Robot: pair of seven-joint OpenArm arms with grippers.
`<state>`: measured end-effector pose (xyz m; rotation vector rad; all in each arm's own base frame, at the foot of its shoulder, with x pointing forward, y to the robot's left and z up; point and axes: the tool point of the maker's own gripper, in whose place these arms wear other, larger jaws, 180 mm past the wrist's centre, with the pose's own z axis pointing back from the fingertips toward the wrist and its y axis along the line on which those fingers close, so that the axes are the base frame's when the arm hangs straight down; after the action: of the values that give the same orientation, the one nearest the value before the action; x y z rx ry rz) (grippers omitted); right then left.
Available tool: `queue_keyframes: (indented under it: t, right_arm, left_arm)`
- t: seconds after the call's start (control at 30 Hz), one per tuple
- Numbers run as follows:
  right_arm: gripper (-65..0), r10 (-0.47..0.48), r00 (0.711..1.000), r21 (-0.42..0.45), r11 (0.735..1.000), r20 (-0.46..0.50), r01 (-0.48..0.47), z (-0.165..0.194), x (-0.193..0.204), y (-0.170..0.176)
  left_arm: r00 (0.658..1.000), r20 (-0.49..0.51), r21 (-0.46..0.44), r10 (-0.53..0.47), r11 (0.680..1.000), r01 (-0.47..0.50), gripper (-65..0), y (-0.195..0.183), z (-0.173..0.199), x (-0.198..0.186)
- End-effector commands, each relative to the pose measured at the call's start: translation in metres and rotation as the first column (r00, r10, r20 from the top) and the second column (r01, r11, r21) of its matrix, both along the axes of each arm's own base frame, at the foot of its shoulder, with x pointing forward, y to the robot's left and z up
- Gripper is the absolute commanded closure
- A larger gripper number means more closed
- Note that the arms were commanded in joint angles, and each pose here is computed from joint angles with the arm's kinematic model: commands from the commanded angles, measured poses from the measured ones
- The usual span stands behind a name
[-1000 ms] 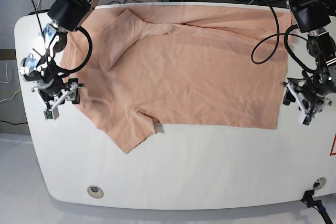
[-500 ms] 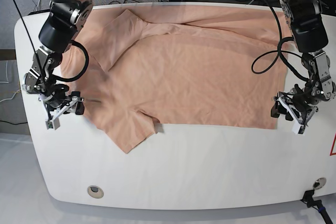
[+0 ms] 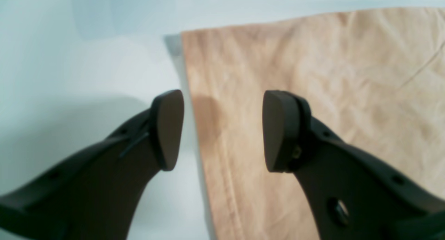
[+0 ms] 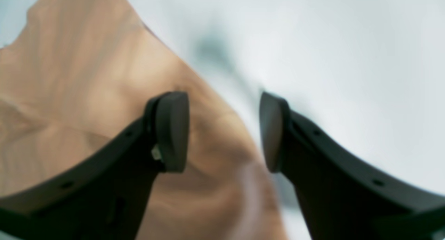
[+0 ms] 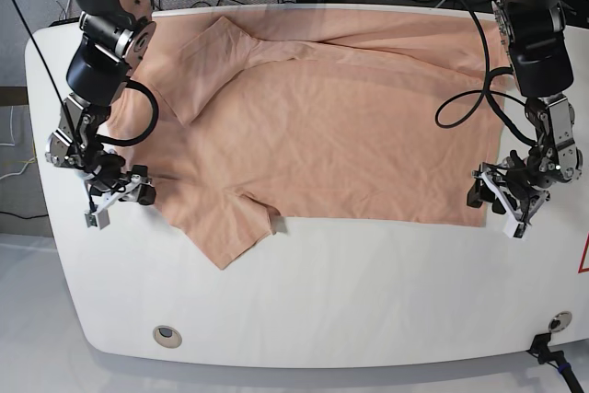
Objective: Fold the T-shirt properly
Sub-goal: 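Release the corners and move both grippers out over the shirt's hem side, then lower both grippers and pinch the hem corners of the shirt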
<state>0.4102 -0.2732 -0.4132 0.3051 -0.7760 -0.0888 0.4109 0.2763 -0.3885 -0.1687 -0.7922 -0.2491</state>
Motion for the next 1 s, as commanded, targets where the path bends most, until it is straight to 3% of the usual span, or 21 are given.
queue_keyframes:
  t: [0.0,0.33,0.47,0.67,0.97]
  right_arm:
    - [-31.8,-0.003,0.999,-0.002,1.000,0.050,0.003,0.014,0.009,-0.004]
    - [-31.6,0.029,1.000,0.045,0.999,0.011,-0.029,-0.009,-0.003,0.029]
    - [-31.4,0.101,0.995,0.021,0.995,-0.005,-0.101,-0.012,-0.002,0.047]
    - [-31.4,0.105,0.994,0.019,0.994,-0.006,-0.105,-0.012,-0.002,0.048]
    - [-31.4,0.103,0.995,0.013,0.995,-0.005,-0.102,-0.011,-0.001,0.045]
  left_arm:
    - [0.997,0.080,-0.007,0.008,1.000,-0.007,-33.6,0.005,0.024,0.016]
    - [0.996,0.086,-0.009,0.013,1.000,-0.012,-33.6,0.008,0.024,0.016]
    - [0.997,0.077,-0.036,0.030,0.999,-0.027,-33.6,0.009,0.015,0.013]
    - [0.991,0.040,-0.089,0.126,0.989,-0.122,-33.7,0.024,-0.006,0.012]
    - [0.991,0.043,-0.102,0.125,0.988,-0.120,-33.7,0.020,-0.006,0.017]
